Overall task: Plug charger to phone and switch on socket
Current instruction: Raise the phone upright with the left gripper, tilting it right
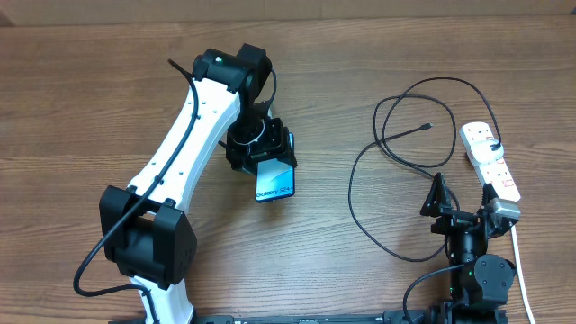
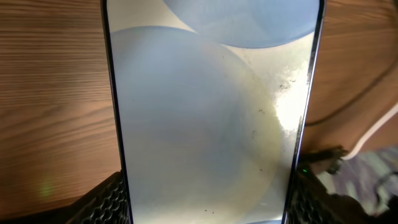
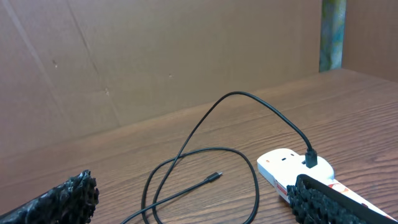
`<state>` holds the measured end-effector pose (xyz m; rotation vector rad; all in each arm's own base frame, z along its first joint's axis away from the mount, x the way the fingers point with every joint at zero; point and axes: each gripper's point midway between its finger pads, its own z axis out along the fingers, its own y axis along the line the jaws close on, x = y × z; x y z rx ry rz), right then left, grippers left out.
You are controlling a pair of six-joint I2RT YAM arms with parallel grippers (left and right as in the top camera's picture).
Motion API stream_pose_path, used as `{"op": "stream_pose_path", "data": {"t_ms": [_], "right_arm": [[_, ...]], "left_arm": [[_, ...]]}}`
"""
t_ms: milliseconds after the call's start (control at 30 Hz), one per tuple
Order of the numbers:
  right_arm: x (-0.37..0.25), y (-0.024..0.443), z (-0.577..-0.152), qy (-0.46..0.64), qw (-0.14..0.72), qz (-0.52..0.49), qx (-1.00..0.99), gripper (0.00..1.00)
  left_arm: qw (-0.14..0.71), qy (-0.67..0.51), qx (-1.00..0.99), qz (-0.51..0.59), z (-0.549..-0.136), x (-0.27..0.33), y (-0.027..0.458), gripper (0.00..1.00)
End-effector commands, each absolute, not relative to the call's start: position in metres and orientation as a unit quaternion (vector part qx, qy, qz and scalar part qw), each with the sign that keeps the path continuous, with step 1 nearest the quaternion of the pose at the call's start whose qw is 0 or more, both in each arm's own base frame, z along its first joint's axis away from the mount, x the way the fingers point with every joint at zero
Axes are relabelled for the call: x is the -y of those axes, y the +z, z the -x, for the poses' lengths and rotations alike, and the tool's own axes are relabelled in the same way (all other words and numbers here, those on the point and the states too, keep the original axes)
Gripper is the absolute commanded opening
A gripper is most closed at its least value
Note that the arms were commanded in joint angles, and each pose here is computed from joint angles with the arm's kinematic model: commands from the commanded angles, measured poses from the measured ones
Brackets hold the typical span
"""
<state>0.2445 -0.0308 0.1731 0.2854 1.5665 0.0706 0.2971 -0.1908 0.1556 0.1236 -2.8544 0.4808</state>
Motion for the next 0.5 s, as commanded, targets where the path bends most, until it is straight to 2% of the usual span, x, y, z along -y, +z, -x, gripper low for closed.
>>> {"op": "stream_pose_path", "data": {"t_ms": [0,467], "right_arm": [[0.029,0.17,-0.245,0.032,0.699,-0.122,-0.704,1.0],[0.029,0.17,-0.245,0.032,0.699,-0.122,-0.704,1.0]], "left_arm": [[0.133,0.232,0.963,-0.043,-0.298,0.213,0.173,0.45],[0.14,0.263,0.953,-0.055,-0.3,0.223,0.179,0.45]]}}
